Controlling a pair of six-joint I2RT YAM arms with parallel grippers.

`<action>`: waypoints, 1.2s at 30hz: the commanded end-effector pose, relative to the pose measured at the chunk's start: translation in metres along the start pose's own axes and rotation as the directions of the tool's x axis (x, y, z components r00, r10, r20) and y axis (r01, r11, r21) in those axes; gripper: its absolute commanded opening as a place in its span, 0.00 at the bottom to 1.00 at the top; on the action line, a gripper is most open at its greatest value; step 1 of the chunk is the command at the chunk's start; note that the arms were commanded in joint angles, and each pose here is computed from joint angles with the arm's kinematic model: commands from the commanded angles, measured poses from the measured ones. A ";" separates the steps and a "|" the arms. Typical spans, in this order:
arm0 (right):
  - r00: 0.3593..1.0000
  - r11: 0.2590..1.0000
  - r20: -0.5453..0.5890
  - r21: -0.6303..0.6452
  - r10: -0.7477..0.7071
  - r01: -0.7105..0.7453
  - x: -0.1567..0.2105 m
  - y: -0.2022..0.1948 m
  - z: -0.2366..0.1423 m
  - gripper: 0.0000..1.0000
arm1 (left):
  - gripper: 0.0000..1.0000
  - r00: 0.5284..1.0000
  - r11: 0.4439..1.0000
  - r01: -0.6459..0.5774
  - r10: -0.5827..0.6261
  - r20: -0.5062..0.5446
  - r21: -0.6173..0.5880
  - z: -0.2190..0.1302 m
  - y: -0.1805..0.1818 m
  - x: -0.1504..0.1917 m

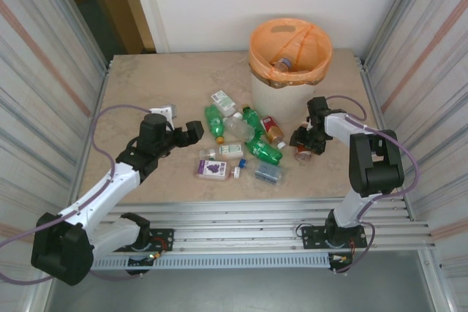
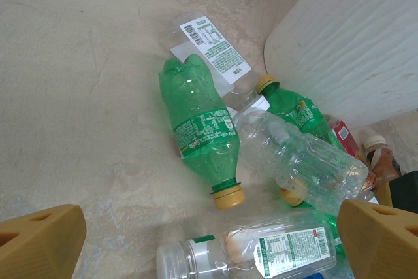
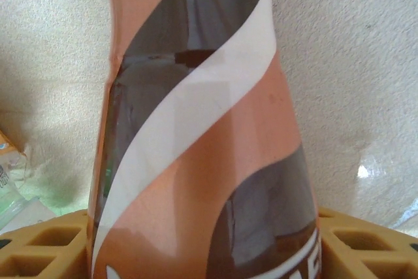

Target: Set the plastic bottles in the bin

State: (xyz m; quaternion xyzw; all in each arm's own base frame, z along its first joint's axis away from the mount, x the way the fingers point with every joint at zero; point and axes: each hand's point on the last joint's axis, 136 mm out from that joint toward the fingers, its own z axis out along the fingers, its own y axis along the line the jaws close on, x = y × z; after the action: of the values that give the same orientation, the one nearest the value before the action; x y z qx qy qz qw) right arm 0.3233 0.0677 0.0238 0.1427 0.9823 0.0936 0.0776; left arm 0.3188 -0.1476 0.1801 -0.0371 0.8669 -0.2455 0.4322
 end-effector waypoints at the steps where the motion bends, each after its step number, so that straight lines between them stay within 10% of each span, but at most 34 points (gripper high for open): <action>1: 1.000 1.000 -0.006 -0.004 0.028 -0.028 0.003 -0.001 -0.001 0.57 | 0.99 1.000 1.000 -0.001 0.000 0.029 0.012 -0.003 -0.005 -0.014; 14: 0.984 0.997 0.159 -0.009 0.077 -0.077 -0.005 -0.004 -0.049 0.40 | 0.99 0.999 1.000 0.004 -0.004 0.032 -0.004 -0.008 -0.003 -0.016; 36: 0.733 0.996 0.678 0.089 -0.062 0.002 -0.048 -0.007 -0.289 0.32 | 0.99 1.000 1.000 0.012 -0.012 0.029 -0.005 0.000 -0.003 -0.017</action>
State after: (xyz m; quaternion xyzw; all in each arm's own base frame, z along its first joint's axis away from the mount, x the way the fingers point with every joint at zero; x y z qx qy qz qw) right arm 0.3144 0.0069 0.2836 0.1734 0.8960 0.0185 0.4084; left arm 0.3222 -0.1459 0.1781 -0.0418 0.8719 -0.2388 0.4254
